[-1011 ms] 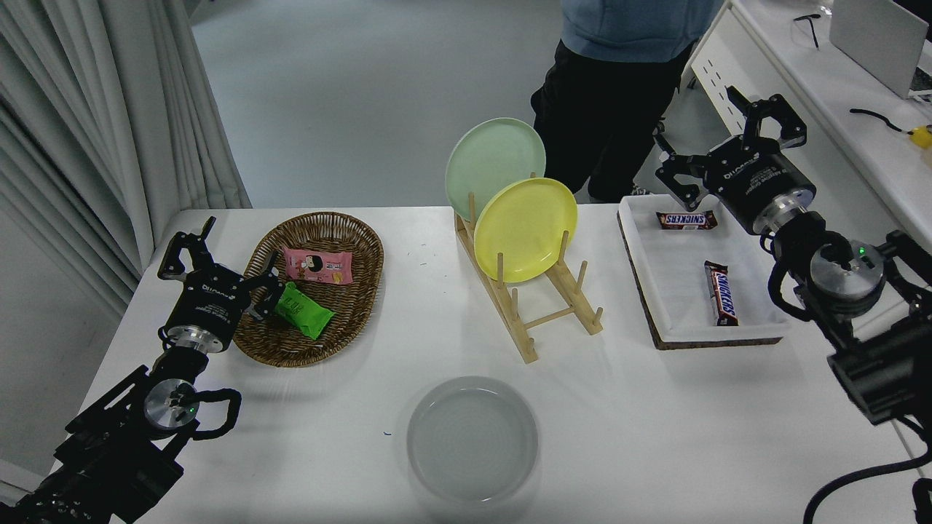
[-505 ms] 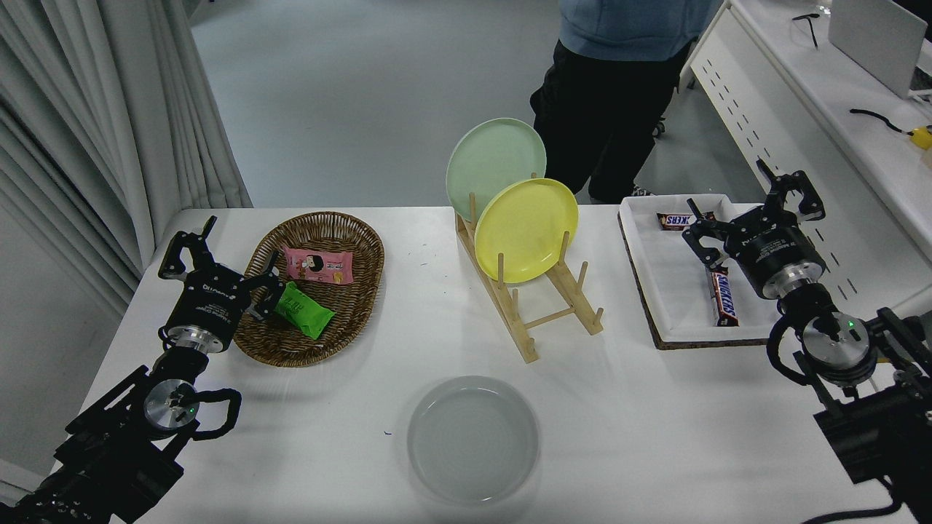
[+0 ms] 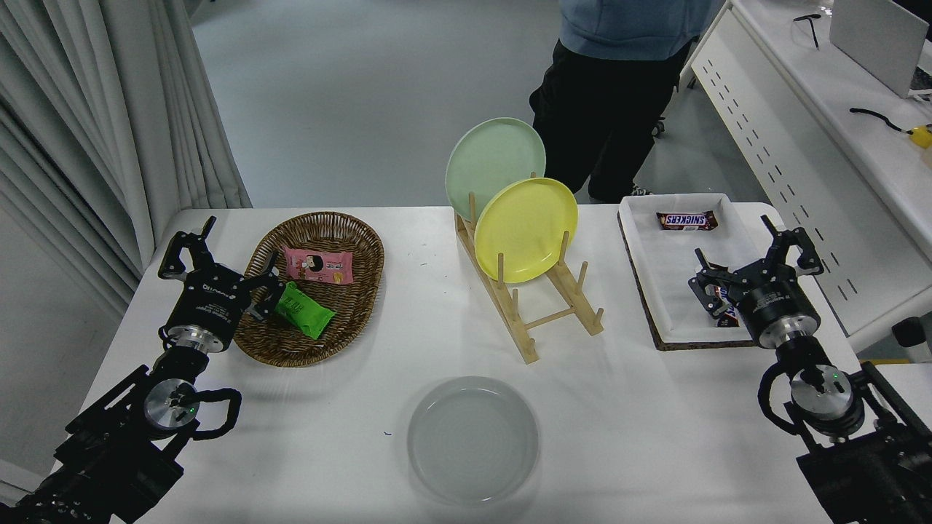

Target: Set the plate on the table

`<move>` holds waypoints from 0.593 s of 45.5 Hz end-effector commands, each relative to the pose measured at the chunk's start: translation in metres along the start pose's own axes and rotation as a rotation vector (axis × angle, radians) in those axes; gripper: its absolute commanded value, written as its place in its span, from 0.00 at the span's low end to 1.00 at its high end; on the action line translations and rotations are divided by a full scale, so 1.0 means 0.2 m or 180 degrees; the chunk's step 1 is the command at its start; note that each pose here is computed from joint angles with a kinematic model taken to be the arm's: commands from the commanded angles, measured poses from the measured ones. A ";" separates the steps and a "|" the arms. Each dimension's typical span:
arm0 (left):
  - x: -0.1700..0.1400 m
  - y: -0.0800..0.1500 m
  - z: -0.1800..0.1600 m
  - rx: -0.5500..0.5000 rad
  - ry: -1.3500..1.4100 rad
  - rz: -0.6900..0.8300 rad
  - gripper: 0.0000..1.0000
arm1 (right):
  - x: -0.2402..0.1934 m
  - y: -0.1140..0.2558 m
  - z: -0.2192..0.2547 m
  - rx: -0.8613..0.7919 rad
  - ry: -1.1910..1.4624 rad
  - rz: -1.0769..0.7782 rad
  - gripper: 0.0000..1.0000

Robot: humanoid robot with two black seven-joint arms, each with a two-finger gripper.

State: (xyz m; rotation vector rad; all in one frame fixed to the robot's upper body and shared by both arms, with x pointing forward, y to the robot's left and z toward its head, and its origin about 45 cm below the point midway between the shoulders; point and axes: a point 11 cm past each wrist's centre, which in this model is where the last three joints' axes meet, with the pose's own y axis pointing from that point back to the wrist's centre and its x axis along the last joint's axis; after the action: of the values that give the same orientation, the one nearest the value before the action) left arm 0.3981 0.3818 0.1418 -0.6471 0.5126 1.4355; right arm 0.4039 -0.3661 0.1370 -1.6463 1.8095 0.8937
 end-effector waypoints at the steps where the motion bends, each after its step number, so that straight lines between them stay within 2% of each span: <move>1: 0.00 0.00 0.00 0.0000 0.0000 0.0001 1.00 | 0.06 0.03 0.08 -0.0033 -0.0071 0.0043 1.00; 15: 0.00 0.00 0.00 0.0000 0.0000 0.0001 1.00 | 0.09 0.03 0.13 -0.0105 -0.0080 0.0121 1.00; 27: 0.00 0.00 0.00 0.0000 0.0000 0.0001 1.00 | 0.02 0.01 0.18 -0.0215 -0.0024 -0.0027 1.00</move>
State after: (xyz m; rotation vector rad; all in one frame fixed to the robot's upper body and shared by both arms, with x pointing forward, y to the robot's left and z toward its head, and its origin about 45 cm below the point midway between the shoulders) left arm 0.3981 0.3818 0.1419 -0.6476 0.5123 1.4356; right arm 0.3964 -0.3525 0.1100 -1.6453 1.8097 0.9575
